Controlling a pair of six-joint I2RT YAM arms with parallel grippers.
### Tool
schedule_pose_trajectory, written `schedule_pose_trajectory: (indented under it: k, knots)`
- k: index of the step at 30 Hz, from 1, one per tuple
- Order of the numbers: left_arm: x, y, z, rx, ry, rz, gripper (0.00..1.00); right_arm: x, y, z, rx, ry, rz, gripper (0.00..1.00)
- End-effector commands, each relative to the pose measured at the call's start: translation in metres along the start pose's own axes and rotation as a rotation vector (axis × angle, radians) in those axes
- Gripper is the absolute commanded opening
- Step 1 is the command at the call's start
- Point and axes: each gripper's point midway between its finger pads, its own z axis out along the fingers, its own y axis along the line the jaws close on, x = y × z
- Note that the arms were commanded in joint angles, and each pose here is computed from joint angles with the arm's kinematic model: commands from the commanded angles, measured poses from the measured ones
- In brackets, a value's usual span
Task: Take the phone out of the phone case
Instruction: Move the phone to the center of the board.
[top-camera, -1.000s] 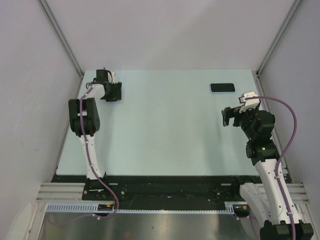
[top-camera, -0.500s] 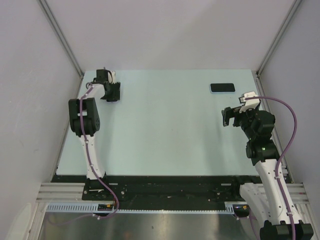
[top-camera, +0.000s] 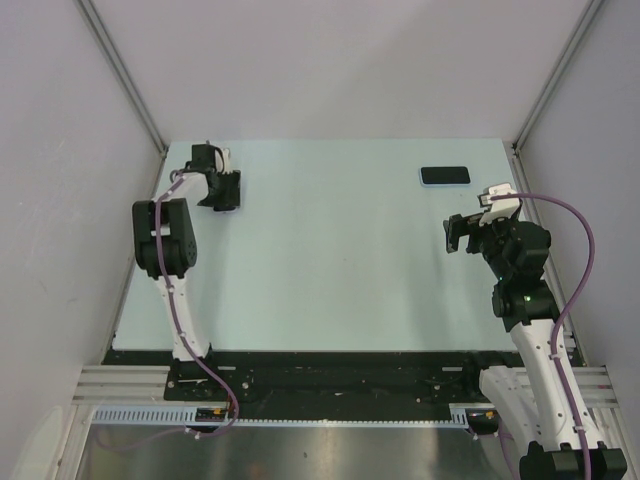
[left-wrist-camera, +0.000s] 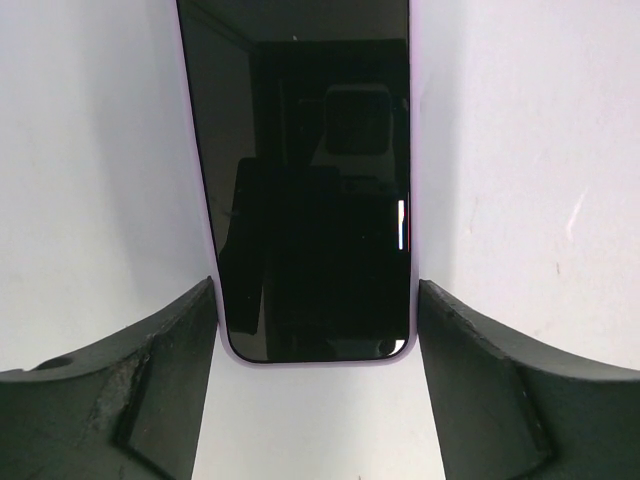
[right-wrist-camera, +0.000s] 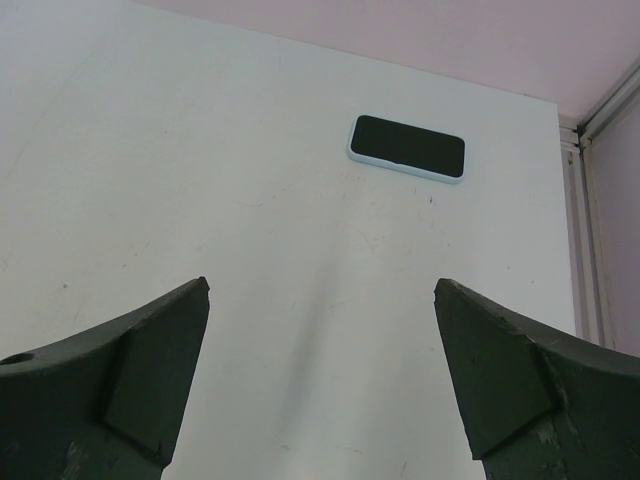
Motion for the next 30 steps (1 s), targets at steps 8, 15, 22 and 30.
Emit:
schedule_pose_trajectory:
  k: [8,15,22,30]
  knots:
    - [0.032,-0.057,-0.045,0.107,0.055,-0.044,0.17,-0.013,0.0,-0.003,0.002,-0.05,-0.003,1.0]
    - [0.064,-0.089,-0.058,0.174,0.111,-0.043,0.18,-0.014,-0.001,-0.003,0.004,-0.053,-0.003,1.0]
    - [0.101,-0.134,-0.079,0.267,0.173,-0.012,0.23,-0.013,0.0,-0.002,0.0,-0.049,-0.001,1.0]
    - [0.115,-0.161,-0.084,0.304,0.193,0.058,0.36,-0.012,-0.002,-0.003,0.006,-0.048,-0.002,0.99]
